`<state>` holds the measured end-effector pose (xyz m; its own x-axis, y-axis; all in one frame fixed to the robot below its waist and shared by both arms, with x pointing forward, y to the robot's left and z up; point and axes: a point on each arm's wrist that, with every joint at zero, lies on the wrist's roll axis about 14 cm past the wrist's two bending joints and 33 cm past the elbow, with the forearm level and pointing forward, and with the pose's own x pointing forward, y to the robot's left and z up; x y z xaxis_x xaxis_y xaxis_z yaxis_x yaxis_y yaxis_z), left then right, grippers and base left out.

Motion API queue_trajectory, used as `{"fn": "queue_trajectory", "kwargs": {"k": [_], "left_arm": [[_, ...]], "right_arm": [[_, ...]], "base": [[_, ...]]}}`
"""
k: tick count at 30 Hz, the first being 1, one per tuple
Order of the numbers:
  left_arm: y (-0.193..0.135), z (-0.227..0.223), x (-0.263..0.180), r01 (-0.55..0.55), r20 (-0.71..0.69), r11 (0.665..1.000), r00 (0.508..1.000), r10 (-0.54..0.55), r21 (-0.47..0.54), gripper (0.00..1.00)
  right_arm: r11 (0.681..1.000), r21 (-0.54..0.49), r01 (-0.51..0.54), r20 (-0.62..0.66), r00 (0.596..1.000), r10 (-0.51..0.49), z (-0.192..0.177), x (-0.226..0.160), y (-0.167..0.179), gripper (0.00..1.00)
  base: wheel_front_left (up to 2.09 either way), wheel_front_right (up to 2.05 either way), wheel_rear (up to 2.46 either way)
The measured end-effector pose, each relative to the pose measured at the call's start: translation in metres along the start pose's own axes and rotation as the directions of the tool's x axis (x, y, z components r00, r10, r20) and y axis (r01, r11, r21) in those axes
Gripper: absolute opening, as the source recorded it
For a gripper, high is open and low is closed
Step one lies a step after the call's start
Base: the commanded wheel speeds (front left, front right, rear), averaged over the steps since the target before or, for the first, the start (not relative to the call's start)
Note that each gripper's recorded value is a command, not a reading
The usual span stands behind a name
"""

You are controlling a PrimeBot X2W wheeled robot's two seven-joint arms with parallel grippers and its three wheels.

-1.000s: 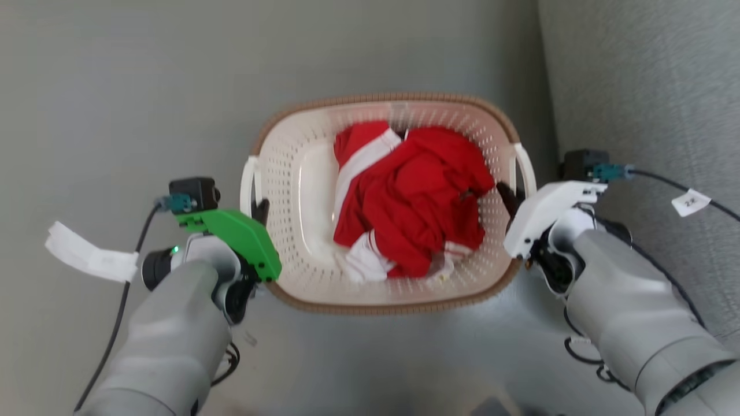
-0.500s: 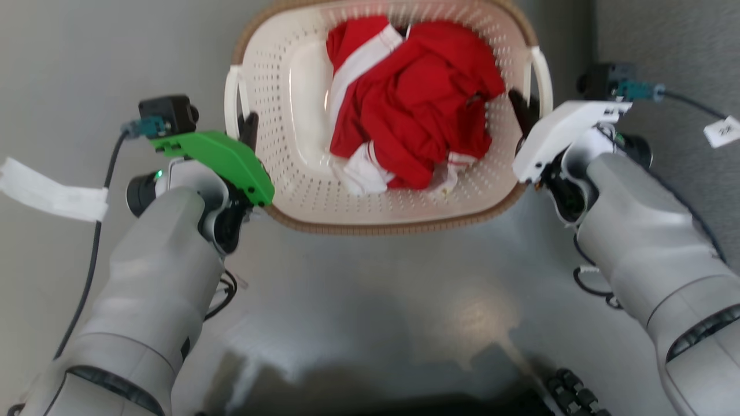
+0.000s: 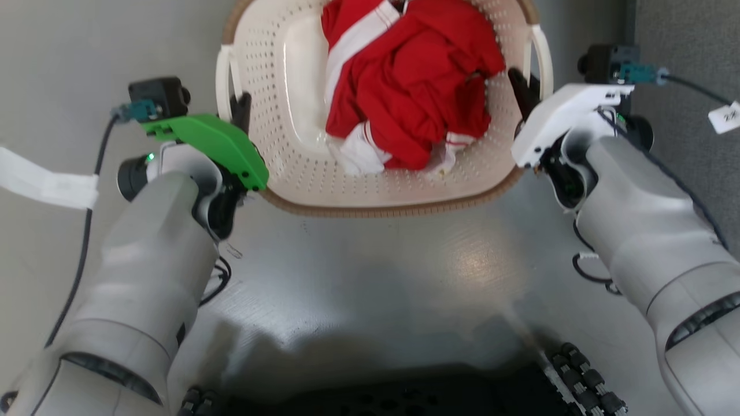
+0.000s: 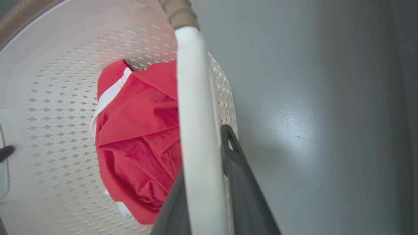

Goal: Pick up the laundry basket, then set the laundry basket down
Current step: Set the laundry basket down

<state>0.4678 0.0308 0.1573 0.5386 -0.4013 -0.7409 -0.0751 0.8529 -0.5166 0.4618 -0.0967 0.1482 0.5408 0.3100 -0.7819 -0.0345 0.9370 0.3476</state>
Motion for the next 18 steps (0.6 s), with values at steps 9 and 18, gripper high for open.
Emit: {"fn": "queue_trajectory", "kwargs": {"k": [9, 18], "left_arm": [[0.003, -0.003, 0.014, 0.011, -0.004, 1.0, 1.0, -0.011, 0.016, 0.0], [0.006, -0.008, 0.017, 0.015, -0.009, 1.0, 1.0, -0.015, 0.017, 0.0]], "right_arm": [[1.0, 0.001, 0.014, -0.004, 1.0, -0.014, -0.003, 0.012, -0.009, 0.0], [1.0, 0.005, 0.022, -0.016, 1.0, -0.022, -0.01, 0.015, -0.012, 0.0]], "base": [[0.0, 0.0, 0.0], [0.0, 0.0, 0.0]]}}
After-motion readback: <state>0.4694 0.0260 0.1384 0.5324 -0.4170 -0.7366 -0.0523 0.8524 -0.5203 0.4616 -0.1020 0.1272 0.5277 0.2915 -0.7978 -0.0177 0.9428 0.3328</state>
